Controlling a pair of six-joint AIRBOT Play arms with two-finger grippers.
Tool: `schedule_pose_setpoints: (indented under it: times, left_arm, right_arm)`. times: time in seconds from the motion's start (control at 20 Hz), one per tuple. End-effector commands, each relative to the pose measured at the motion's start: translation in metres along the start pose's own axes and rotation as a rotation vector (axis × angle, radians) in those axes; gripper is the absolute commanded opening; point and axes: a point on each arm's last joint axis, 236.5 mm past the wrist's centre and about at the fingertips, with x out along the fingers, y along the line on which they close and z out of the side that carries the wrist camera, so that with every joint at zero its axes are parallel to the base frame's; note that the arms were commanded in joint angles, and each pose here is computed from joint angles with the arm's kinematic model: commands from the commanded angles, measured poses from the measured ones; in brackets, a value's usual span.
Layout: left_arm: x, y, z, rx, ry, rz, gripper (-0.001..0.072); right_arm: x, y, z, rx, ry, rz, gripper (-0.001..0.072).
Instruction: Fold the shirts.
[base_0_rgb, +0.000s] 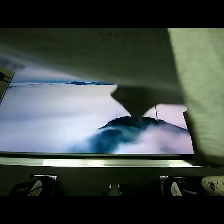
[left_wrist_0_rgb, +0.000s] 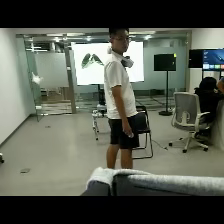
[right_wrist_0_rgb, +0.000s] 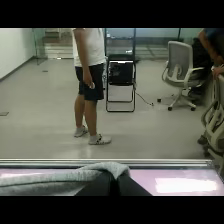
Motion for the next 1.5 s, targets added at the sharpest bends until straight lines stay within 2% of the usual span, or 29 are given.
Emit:
schedule_pose_setpoints:
  times: [0.0, 0.1, 0.25, 0.4, 0.5, 0.65, 0.8, 0.95, 1.2, 1.35, 1.45]
  left_arm:
    - [-0.001, 0.019, -0.024, 0.033, 0.101, 0.077, 0.0024]
    - [0.02, 0.029, -0.064, 0.028, 0.237, 0.078, 0.0024]
    - [0.067, 0.051, -0.171, -0.032, 0.554, 0.068, 0.0023]
    - [0.103, 0.065, -0.311, -0.133, 0.891, 0.045, 0.0023]
    - [0.113, 0.07, -0.406, -0.202, 1.093, 0.034, 0.0024]
    - [0.138, 0.079, -0.508, -0.267, 1.224, 0.049, 0.0024]
    - [0.171, 0.074, -0.574, -0.342, 1.251, 0.032, 0.0026]
    - [0.205, 0.065, -0.608, -0.371, 1.226, 0.015, 0.0026]
    - [0.246, 0.059, -0.613, -0.344, 1.151, -0.002, 0.0026]
    - [0.226, 0.059, -0.598, -0.28, 1.248, -0.067, 0.0027]
    - [0.171, 0.069, -0.606, -0.225, 1.484, -0.059, 0.0026]
  right_arm:
    - [-0.007, -0.007, -0.022, 0.032, 0.096, -0.035, 0.0022]
    - [0.018, -0.012, -0.053, 0.077, 0.227, -0.033, 0.0022]
    - [0.07, -0.022, -0.132, 0.121, 0.551, -0.011, 0.0021]
    - [0.125, -0.015, -0.255, 0.222, 0.991, 0.072, 0.002]
    - [0.161, -0.003, -0.343, 0.201, 1.216, 0.086, 0.002]
    - [0.232, 0.022, -0.445, 0.184, 1.288, 0.081, 0.0021]
    - [0.293, 0.037, -0.511, 0.326, 1.224, 0.032, 0.0021]
    - [0.333, 0.034, -0.536, 0.391, 1.118, -0.012, 0.0022]
    - [0.367, 0.031, -0.519, 0.412, 0.963, -0.01, 0.0022]
    - [0.326, 0.033, -0.515, 0.311, 1.131, 0.033, 0.0023]
    - [0.266, 0.03, -0.524, 0.25, 1.375, 0.036, 0.0023]
